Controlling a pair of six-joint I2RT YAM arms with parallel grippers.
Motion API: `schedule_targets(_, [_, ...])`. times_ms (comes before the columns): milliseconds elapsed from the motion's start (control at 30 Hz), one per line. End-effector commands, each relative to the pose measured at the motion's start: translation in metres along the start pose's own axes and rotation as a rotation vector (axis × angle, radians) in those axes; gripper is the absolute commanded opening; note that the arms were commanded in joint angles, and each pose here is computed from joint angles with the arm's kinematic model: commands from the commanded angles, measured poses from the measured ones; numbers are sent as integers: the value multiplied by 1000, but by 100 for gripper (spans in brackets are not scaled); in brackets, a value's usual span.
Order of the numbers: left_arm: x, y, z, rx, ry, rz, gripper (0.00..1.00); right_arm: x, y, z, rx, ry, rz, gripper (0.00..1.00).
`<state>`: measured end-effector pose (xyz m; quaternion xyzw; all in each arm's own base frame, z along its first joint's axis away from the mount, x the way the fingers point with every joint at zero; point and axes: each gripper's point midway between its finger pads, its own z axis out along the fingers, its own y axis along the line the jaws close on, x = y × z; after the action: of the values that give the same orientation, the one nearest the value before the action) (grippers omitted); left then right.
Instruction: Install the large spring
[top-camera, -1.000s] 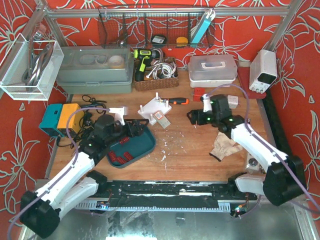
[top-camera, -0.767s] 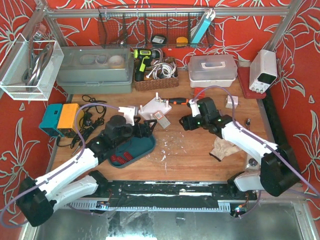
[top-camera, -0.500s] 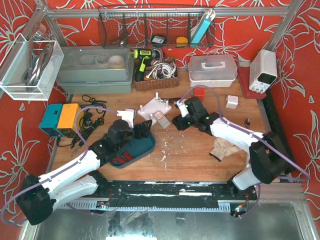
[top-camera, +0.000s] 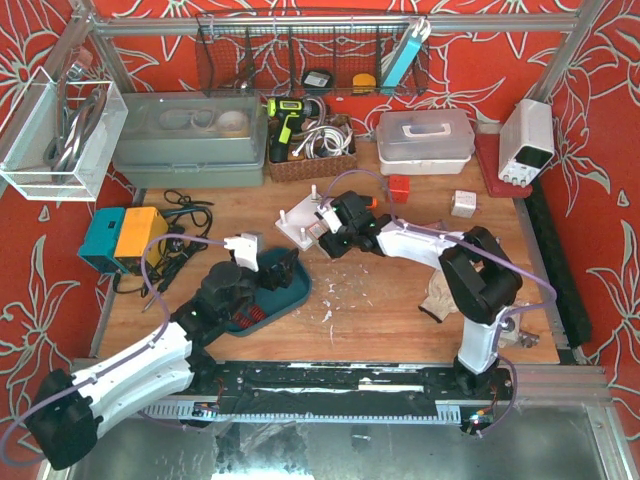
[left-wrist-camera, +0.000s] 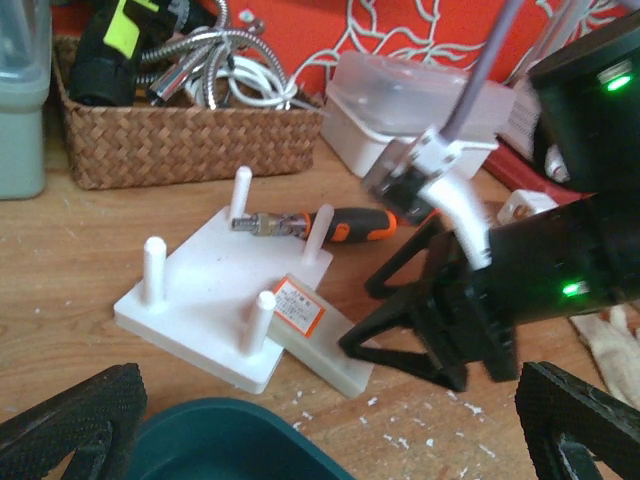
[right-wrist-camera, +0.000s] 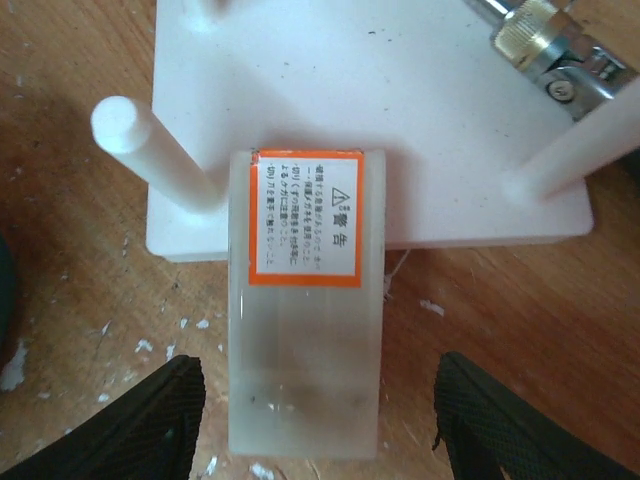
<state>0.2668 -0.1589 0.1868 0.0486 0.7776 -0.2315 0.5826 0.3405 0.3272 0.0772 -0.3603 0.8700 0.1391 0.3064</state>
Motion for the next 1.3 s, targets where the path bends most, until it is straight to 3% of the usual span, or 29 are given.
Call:
schedule_targets(0, [-18,-6,-8,35,-91,-2,100,-2,0,16,31,27,-45,66])
schedule_targets(567, [-14,-9,-5,50,-69,0,100,7,8,48,-20,77,-32,64])
schedule_targets(767, [-11,-4,-4,26,-62,0,100,11,6,49,-9,88,-41,58])
schedule_targets(1000, [-8,-3,-1,18,-53,10,100,8,7,40,-10,69,-36,40])
schedule_targets(1267, [1,-7,5,38,-26,26,100,8,-7,3,50,26,35,34])
